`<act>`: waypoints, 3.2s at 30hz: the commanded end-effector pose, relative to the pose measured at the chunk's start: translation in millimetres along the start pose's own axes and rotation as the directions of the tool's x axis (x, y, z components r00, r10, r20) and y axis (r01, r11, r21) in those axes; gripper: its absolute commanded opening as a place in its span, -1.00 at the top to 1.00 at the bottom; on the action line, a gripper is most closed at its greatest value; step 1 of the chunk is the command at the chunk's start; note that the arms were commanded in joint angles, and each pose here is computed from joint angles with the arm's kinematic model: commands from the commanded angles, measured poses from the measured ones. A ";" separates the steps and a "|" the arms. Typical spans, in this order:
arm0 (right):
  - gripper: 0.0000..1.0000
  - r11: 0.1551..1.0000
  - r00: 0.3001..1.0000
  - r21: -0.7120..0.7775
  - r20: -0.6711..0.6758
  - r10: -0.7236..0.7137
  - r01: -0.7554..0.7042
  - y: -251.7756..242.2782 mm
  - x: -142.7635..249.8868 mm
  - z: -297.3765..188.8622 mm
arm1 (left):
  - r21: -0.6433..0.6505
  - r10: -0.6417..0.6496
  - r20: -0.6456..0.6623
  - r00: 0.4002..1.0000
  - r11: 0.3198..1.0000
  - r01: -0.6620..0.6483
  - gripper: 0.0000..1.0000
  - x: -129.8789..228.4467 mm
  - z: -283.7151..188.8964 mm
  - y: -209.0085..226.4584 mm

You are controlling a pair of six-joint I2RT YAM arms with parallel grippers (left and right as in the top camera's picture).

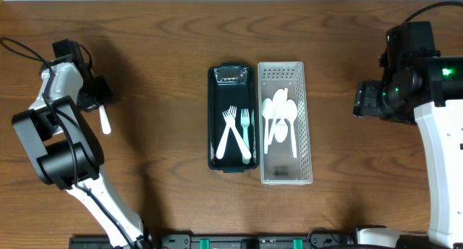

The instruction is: Pack container

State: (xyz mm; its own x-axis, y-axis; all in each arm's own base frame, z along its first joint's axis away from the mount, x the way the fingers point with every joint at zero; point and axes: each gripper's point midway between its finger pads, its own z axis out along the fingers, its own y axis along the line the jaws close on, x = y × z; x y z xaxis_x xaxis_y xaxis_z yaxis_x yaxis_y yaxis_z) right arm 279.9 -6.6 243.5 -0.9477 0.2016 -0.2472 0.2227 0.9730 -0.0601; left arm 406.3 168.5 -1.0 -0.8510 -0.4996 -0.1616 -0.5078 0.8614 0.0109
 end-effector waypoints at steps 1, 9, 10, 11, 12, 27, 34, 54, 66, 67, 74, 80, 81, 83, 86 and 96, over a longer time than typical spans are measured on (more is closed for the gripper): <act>-0.53 1.000 1.000 0.007 -0.008 0.019 -0.019 -2.6 1.2 1.0 | -0.009 -0.001 -0.027 1.000 1.000 0.001 0.63 5.2 8.9 2.1; -0.53 1.000 1.000 0.007 -0.008 0.018 -0.018 -2.6 1.2 1.0 | -0.009 -0.001 -0.026 1.000 1.000 0.001 0.88 5.1 8.7 2.1; -0.53 1.000 1.000 0.007 -0.007 0.018 -0.018 -2.6 1.1 1.0 | -0.009 0.000 -0.026 1.000 1.000 0.000 0.88 5.2 8.6 1.8; -0.53 1.000 1.000 0.007 -0.007 0.019 -0.019 -2.6 1.0 1.0 | -0.009 0.001 -0.026 1.000 1.000 -0.001 0.88 5.3 7.7 1.3; -0.54 1.000 1.000 0.006 -0.006 0.019 -0.019 -2.5 0.9 1.0 | -0.008 0.004 -0.026 1.000 1.000 -0.005 0.88 5.7 6.1 -0.1; -0.61 1.000 0.998 -0.012 0.064 0.012 -0.012 1.9 -16.6 0.4 | 0.072 0.284 0.181 0.942 0.951 -0.301 0.88 49.6 -159.2 -114.0; -0.62 1.000 0.996 -0.018 0.086 0.016 -0.014 3.1 -22.0 0.0 | 0.184 0.419 0.343 0.841 0.848 -0.497 0.88 128.9 -244.8 -206.3; -0.64 0.999 0.995 -0.016 0.095 -0.028 0.030 3.6 -23.9 -0.2 | 0.148 0.650 0.072 0.756 0.743 -0.653 0.89 242.8 -145.3 -294.0; -0.64 0.999 0.995 -0.017 0.098 -0.028 0.030 3.9 -24.7 -0.3 | 0.128 0.663 0.058 0.747 0.737 -0.664 -0.43 238.4 -131.4 -294.0; -0.65 0.999 0.995 -0.018 0.099 -0.028 0.030 4.1 -25.0 -0.3 | 0.126 0.657 0.065 0.751 0.742 -0.659 -0.50 234.9 -134.0 -292.7; -0.80 0.988 0.977 -0.125 0.205 -0.065 0.092 27.9 -49.9 -6.0 | 0.102 0.562 0.190 0.805 0.804 -0.586 -0.83 188.2 -171.0 -271.9; -0.99 0.964 0.881 -0.162 0.458 -0.117 0.212 62.6 -110.4 -24.5 | 0.019 0.381 0.388 0.839 0.907 -0.421 -0.96 111.6 -218.7 -221.4; -0.98 0.959 0.863 -0.153 0.487 -0.138 0.240 67.8 -119.3 -24.4 | 0.011 0.343 0.415 0.842 0.924 -0.382 -0.96 98.1 -224.4 -210.5; -0.98 0.949 0.828 -0.133 0.533 -0.176 0.287 77.9 -138.0 -19.7 | 0.015 0.276 0.449 0.850 0.949 -0.316 -0.96 76.2 -230.2 -193.1; -0.98 0.950 0.800 -0.126 0.578 -0.163 0.285 85.5 -161.6 -12.1 | 0.012 0.201 0.463 0.863 0.972 -0.233 -0.96 52.3 -229.3 -167.6; -0.99 0.963 0.778 -0.083 0.609 -0.155 0.257 72.3 -171.7 -17.7 | -0.037 0.043 0.404 0.914 0.999 -0.031 -0.96 30.7 -216.8 -87.5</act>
State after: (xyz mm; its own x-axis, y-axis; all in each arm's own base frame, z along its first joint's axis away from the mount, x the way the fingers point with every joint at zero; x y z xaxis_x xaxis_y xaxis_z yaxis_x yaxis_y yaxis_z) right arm 462.7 38.8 291.7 -0.6339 -0.0449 -0.7721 -0.0579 0.9983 -0.0105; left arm 403.3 43.6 207.6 -0.7589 -0.3504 -0.5488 -0.4422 0.8961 0.0393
